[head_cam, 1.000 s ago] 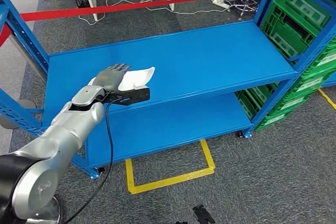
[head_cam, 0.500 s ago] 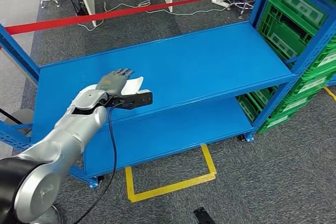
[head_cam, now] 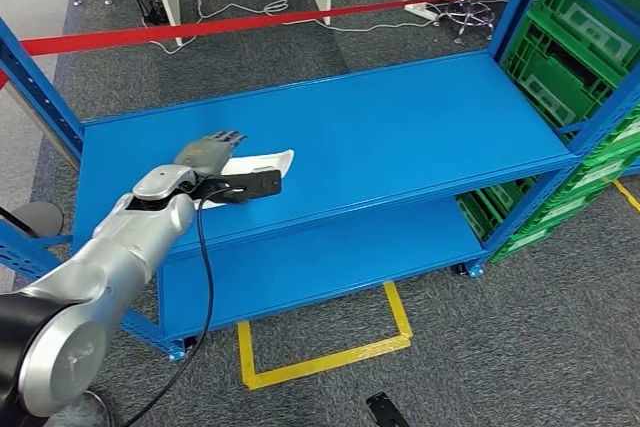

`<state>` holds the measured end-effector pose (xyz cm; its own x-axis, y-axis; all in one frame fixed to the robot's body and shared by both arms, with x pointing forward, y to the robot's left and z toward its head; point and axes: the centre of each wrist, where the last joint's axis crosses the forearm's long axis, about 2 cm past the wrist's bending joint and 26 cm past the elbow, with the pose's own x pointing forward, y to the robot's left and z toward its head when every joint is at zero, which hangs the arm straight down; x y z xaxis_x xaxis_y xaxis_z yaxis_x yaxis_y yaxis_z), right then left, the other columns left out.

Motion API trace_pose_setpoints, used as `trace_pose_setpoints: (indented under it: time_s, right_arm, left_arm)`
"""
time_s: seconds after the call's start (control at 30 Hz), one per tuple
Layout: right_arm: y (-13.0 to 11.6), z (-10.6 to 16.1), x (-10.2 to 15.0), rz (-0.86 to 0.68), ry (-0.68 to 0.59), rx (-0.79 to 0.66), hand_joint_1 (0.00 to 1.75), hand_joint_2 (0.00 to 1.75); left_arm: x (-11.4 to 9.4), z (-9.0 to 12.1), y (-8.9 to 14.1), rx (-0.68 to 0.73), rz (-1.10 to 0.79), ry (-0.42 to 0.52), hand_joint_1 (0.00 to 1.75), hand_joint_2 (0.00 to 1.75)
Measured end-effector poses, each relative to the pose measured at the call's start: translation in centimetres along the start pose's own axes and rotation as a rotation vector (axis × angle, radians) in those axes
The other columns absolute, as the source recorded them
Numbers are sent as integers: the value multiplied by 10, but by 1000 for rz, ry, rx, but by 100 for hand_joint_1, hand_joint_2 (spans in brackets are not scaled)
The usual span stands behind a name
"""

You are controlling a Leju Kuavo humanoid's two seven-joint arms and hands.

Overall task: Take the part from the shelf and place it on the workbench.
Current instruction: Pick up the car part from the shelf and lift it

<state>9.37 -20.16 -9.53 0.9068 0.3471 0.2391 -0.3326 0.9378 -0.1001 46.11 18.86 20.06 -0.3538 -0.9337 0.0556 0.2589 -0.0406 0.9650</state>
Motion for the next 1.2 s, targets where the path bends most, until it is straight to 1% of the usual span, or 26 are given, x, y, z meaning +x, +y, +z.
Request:
trace_pose_setpoints:
  time_s: [0.3, 0.7, 1.03, 1.2]
  right_arm:
    - [0, 0, 0, 0, 0, 0, 0, 175]
    - [0, 0, 0, 0, 0, 0, 0, 175]
    - [0, 0, 1, 1, -1, 0, 0, 175]
    - [0, 0, 1, 3, -2, 0, 0, 175]
  left_arm:
    - [-1, -1, 5, -17, 1, 1, 0, 175]
    - [-5, 0, 4, -58, 5, 20, 0, 175]
    - [-14, 4, -8, -101, 13, 59, 0, 175]
    - [-17, 5, -11, -100, 20, 71, 0, 175]
